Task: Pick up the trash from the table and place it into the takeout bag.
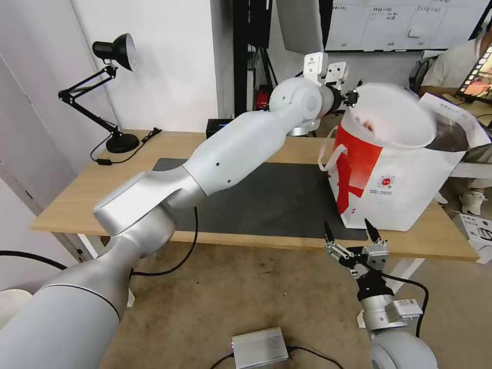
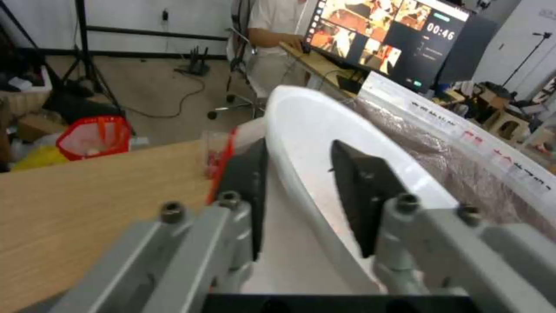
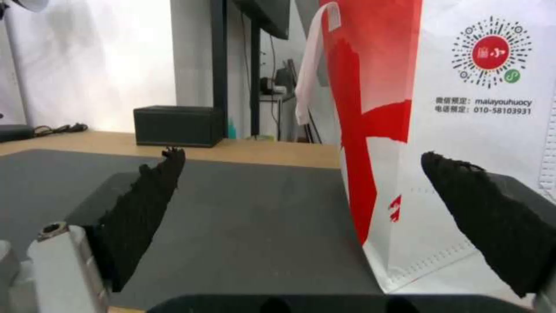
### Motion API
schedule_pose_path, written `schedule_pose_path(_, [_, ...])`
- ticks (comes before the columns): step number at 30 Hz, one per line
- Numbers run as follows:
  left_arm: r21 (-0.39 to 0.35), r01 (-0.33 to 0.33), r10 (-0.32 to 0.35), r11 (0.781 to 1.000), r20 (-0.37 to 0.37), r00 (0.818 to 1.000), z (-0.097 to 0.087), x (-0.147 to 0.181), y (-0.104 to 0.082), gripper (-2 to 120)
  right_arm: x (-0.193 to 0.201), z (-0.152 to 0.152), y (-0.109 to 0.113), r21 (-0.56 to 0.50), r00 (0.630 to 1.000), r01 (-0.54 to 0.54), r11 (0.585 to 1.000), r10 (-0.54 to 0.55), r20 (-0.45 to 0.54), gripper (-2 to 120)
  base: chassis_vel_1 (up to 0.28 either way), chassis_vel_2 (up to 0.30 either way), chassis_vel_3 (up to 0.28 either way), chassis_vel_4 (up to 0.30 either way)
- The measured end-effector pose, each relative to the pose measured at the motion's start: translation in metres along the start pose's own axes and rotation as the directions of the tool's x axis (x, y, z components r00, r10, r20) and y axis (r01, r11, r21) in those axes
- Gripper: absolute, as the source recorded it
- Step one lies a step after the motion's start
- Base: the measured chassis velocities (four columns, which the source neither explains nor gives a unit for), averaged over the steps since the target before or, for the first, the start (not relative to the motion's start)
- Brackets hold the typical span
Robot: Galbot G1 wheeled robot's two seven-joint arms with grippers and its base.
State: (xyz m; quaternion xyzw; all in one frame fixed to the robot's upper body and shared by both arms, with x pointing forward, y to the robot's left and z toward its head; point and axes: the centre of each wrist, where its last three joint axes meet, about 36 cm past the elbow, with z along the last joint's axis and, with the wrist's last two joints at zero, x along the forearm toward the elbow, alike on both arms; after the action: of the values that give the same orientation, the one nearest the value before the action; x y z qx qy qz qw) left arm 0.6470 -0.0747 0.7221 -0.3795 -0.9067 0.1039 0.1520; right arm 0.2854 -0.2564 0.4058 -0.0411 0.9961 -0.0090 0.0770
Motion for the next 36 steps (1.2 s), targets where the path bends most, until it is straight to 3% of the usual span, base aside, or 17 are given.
schedule_pose_path(14, [0.005,-0.008,0.008,1.0,0.0,1.0,0.002,0.0,0.0,88,0.0,0.0,0.0,0.0,1.0,0.0,1.0,0.0,0.0,100,0.0,0.0,0.0,0.0])
schedule_pose_path(18, [0.007,-0.009,0.009,1.0,0.002,1.0,0.003,0.0,0.0,97,0.0,0.0,0.0,0.0,1.0,0.0,1.0,0.0,0.0,100,0.0,0.0,0.0,0.0])
schedule_pose_path(30, [-0.001,-0.016,0.016,1.0,0.059,0.998,0.005,0.001,0.0,100,0.0,0.0,0.0,0.0,1.0,0.0,1.0,0.0,0.0,100,0.0,0.0,0.0,0.0])
schedule_pose_path(36, [-0.051,-0.007,0.016,0.999,0.181,0.983,0.026,-0.003,0.006,100,0.0,0.0,0.0,0.0,1.0,0.0,1.0,0.0,0.0,100,0.0,0.0,0.0,0.0])
